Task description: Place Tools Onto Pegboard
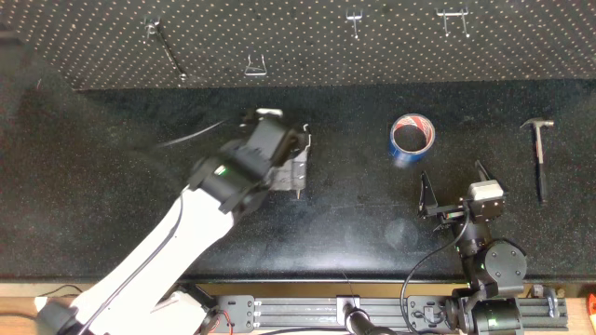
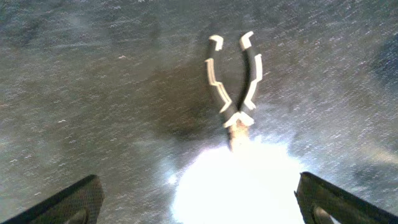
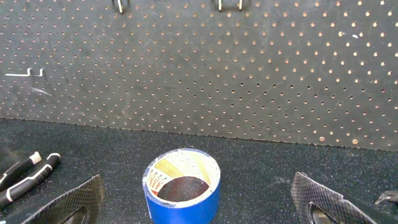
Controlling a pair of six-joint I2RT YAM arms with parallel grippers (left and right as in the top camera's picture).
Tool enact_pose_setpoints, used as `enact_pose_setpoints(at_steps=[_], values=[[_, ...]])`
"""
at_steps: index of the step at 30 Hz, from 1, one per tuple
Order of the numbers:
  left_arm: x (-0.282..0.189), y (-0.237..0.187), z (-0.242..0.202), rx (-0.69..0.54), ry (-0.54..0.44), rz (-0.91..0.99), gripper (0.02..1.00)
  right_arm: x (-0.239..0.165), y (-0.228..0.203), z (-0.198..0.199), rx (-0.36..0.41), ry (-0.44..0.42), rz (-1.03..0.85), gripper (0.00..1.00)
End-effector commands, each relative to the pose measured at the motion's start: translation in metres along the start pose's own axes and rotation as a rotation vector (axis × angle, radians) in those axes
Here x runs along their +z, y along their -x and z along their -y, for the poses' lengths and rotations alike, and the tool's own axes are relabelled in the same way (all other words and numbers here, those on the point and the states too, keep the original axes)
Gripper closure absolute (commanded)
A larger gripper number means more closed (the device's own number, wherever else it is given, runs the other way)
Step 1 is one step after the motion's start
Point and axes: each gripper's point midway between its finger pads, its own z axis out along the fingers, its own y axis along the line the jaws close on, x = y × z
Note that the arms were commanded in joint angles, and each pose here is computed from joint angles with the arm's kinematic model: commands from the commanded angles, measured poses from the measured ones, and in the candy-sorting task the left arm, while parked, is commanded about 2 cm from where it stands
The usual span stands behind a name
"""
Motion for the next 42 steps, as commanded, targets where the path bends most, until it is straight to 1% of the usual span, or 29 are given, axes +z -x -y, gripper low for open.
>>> enact_pose_setpoints(at_steps=[1,2,3,5,7,9,11,14,16,23,26,32,37,42], values=[[0.012,0.027,0.041,-0.100,0.005,-0.135,0.023,0.000,-0.002,0.001,-0.006,-0.003,-0.003,0.014],[0.027,0.031,0.056,-0.099,-0.018,-0.181,0.023,0.000,-0.002,0.001,-0.006,-0.003,-0.003,0.014],[0.037,0.030,0.060,-0.096,-0.012,-0.204,0.023,0.000,-0.002,0.001,-0.006,-0.003,-0.003,0.014],[0.066,0.022,0.060,-0.112,0.002,-0.288,0.023,0.000,-0.002,0.001,-0.006,-0.003,-0.003,0.014],[0.085,0.016,0.050,-0.151,0.013,-0.351,0.020,0.000,-0.002,0.001,-0.006,-0.003,-0.003,0.014],[0.093,0.019,0.040,-0.161,0.027,-0.361,0.020,0.000,-0.002,0.001,-0.006,-0.003,-0.002,0.014],[0.103,0.031,0.033,-0.140,0.023,-0.326,0.023,0.000,-0.002,0.001,-0.006,-0.003,-0.003,0.014],[0.116,0.038,0.032,-0.154,0.013,-0.303,0.023,0.000,-0.002,0.001,-0.006,-0.003,-0.003,0.014],[0.127,0.033,0.037,-0.154,0.003,-0.327,0.023,0.000,-0.002,0.001,-0.006,-0.003,-0.003,0.014],[0.144,0.029,0.039,-0.116,-0.002,-0.343,0.023,0.000,-0.002,0.001,-0.006,-0.003,-0.002,0.014],[0.151,0.025,0.045,-0.080,-0.036,-0.361,0.023,0.000,-0.002,0.001,-0.006,-0.003,-0.002,0.014],[0.154,0.031,0.029,-0.123,-0.029,-0.364,0.023,0.000,-0.002,0.001,-0.006,-0.003,-0.003,0.014],[0.157,0.030,0.030,-0.119,-0.029,-0.367,0.023,0.000,-0.002,0.001,-0.006,-0.003,-0.002,0.014],[0.157,0.030,0.029,-0.081,-0.032,-0.364,0.023,0.000,-0.002,0.001,-0.005,-0.003,-0.003,0.014]])
